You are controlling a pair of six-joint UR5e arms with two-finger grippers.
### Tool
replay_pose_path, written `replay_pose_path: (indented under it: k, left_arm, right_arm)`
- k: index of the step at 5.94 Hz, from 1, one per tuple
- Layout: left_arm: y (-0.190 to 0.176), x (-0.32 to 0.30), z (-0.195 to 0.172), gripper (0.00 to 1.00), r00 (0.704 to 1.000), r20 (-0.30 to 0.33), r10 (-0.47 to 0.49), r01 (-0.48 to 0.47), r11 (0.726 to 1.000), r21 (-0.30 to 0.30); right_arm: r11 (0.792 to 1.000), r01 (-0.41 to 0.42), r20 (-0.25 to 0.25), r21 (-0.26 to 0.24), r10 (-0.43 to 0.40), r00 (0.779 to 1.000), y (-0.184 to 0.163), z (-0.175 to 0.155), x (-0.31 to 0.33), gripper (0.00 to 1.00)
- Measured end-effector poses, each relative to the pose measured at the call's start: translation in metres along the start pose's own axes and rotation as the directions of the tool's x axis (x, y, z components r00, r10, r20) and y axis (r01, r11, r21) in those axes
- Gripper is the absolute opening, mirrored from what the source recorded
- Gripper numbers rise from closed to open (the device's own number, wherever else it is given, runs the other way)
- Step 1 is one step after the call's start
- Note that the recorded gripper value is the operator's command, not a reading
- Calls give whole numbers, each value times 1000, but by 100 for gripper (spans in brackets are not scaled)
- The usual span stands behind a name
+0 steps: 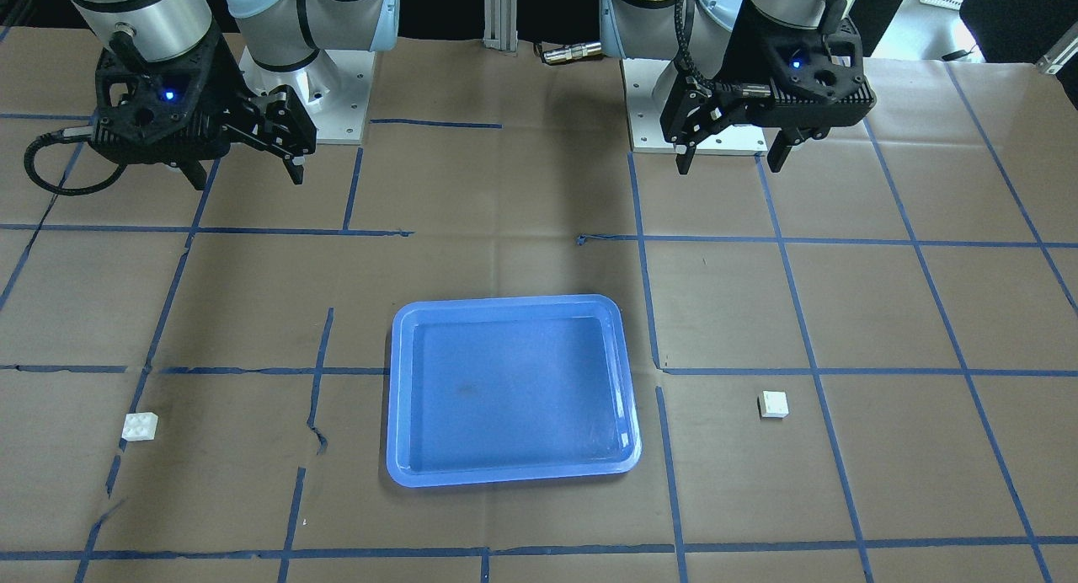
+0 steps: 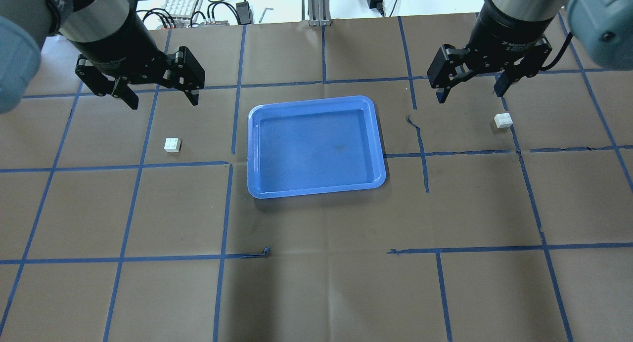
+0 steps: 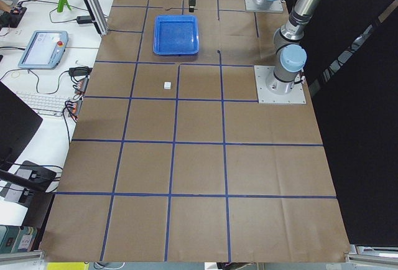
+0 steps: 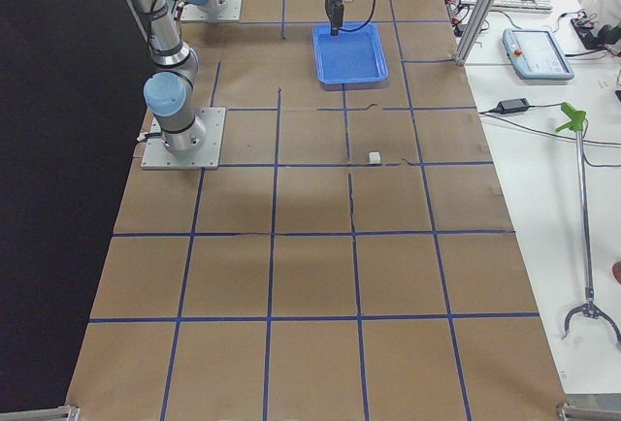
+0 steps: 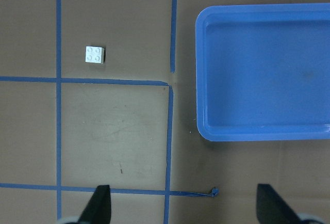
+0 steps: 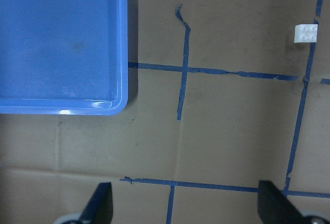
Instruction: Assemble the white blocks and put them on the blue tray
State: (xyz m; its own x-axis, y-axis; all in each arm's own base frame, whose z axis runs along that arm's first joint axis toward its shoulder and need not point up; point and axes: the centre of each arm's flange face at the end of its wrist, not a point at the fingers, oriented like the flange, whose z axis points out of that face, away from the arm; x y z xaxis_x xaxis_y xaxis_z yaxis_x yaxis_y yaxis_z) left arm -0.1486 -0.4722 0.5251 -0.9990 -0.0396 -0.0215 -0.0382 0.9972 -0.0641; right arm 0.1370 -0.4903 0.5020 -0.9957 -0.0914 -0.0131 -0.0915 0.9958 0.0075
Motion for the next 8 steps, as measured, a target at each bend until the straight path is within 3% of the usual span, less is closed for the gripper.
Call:
replay_pose_path:
  k: [3, 5, 6, 7, 8]
  left_arm:
    - [2, 1, 4, 100, 1000, 0, 3, -3, 1000, -6]
    - [-8, -13, 28, 100, 1000, -1, 5, -5, 999, -44]
    - [-25, -37, 61, 100, 1000, -1, -1, 1, 998, -57]
    - [-46, -65, 102, 100, 1000, -1, -4, 4, 999, -45]
    - [-69, -94, 151, 100, 999, -1, 33, -33, 999, -35]
  right_arm:
    - [1000, 0, 0, 0, 0, 1000, 0, 0, 0, 100]
    - [1000, -4, -3, 0, 4, 1000, 0, 0, 0, 100]
    - [1000, 1, -7, 0, -1, 1000, 0, 0, 1, 100]
    - [998, 60, -9, 0, -60, 998, -1, 0, 2, 100]
    - [984, 178, -13, 6, -178, 984, -3, -1, 8, 100]
